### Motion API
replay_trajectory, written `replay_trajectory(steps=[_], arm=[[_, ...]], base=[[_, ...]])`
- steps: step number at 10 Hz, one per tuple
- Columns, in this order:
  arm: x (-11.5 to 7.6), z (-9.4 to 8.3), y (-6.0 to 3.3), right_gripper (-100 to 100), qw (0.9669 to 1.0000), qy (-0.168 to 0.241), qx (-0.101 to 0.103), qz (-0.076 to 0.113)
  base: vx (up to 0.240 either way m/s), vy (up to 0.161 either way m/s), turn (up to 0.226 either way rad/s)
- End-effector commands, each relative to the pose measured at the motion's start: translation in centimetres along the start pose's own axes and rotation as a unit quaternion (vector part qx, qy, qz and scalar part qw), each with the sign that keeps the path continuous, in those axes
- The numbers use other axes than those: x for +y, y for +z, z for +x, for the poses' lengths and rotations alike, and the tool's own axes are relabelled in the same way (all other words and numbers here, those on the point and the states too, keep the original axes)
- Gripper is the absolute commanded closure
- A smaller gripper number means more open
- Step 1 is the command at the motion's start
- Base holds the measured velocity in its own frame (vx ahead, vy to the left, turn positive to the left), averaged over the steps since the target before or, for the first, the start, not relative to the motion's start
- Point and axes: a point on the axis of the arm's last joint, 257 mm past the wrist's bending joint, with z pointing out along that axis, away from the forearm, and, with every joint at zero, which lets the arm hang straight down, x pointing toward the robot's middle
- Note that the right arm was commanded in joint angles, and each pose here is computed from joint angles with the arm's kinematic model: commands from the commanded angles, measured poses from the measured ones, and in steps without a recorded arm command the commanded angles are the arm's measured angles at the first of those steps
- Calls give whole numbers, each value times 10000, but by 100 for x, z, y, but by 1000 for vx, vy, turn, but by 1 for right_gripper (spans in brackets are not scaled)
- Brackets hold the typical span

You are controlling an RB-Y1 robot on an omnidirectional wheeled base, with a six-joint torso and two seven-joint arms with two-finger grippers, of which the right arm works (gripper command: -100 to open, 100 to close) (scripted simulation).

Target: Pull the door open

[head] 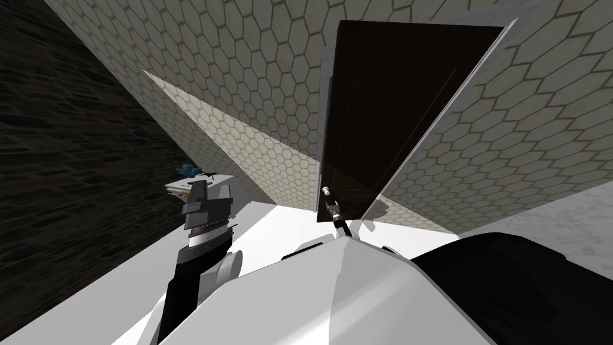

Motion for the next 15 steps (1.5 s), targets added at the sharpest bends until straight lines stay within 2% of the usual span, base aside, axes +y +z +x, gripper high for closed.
replay_trajectory(steps=[1, 3, 4, 5, 7, 8, 9, 10, 11, 15], arm=[[195, -15, -29, -100, 9999, 3, -8, -103], [371, -24, -58, -100, 9998, 4, -11, -196], [371, -24, -58, -100, 9998, 4, -11, -196], [551, -28, -89, -100, 9996, 5, -11, -290], [551, -28, -89, -100, 9996, 5, -11, -290], [736, -26, -123, -100, 9993, 5, -7, -386], [782, -24, -132, -100, 9992, 5, -5, -410], [748, -22, -122, -100, 9992, 7, -3, -388], [748, -22, -122, 100, 9992, 7, -3, -388], [748, -22, -122, 100, 9992, 7, -3, -388]], base=[[117, 25, 166], [193, 11, 112], [149, 16, 35], [161, 15, 105], [94, -9, 36], [115, -8, 101], [160, -28, 103], [64, -18, 17], [-12, -1, -27], [-12, 1, 2]])
